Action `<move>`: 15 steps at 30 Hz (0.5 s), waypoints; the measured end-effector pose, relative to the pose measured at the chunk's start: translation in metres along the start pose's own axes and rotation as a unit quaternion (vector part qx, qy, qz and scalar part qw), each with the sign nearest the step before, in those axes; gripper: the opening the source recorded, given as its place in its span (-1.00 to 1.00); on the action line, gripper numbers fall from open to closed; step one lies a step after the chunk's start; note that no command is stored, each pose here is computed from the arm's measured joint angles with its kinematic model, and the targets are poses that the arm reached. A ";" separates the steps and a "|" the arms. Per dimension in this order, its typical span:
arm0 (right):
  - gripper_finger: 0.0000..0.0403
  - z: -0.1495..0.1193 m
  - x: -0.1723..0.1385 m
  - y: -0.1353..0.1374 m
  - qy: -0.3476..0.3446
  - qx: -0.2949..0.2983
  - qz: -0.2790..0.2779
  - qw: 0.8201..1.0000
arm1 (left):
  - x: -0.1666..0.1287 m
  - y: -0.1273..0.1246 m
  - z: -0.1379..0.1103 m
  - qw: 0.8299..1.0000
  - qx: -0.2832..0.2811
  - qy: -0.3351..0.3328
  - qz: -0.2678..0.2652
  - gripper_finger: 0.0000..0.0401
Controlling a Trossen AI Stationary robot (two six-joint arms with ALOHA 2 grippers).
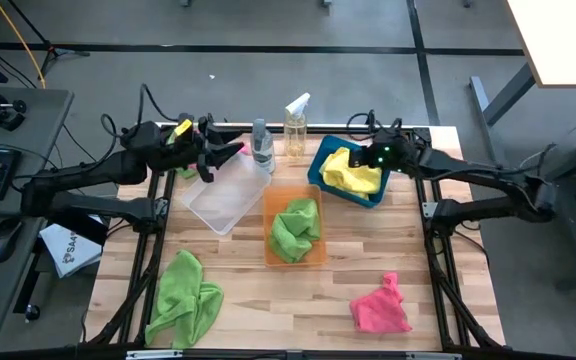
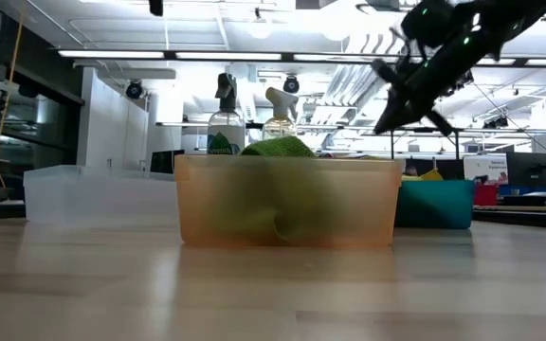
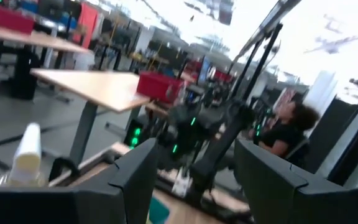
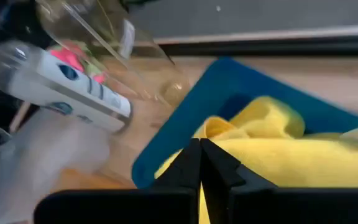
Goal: Sort microfiber towel by color & place in baskets
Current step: Put the bottom green microfiber towel into the orange bin
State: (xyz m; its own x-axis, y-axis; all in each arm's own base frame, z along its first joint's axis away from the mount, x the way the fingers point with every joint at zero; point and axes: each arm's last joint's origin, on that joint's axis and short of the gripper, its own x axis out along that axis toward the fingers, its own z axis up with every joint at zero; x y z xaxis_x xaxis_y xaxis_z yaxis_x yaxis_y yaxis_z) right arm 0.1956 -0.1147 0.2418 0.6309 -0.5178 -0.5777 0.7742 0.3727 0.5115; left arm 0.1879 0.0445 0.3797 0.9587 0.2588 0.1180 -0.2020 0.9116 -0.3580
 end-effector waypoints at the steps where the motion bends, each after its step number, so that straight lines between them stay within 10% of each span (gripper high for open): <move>1: -0.97 0.002 -0.006 0.001 -0.005 0.000 0.001 1.000 | 0.000 0.000 -0.002 1.000 0.000 0.008 0.000 -0.01; 15: -0.32 -0.017 -0.044 0.057 0.010 -0.041 0.231 0.972 | -0.007 -0.016 -0.035 0.974 -0.079 0.195 -0.086 -0.01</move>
State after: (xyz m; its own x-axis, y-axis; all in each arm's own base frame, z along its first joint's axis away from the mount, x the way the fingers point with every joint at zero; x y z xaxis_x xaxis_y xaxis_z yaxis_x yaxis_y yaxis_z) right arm 0.2133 -0.0578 0.2859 0.9123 -0.2658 -0.3114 0.4091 0.6224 0.6672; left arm 0.1916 0.0173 0.3525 0.9852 -0.0622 -0.1600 -0.0275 0.8626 -0.5051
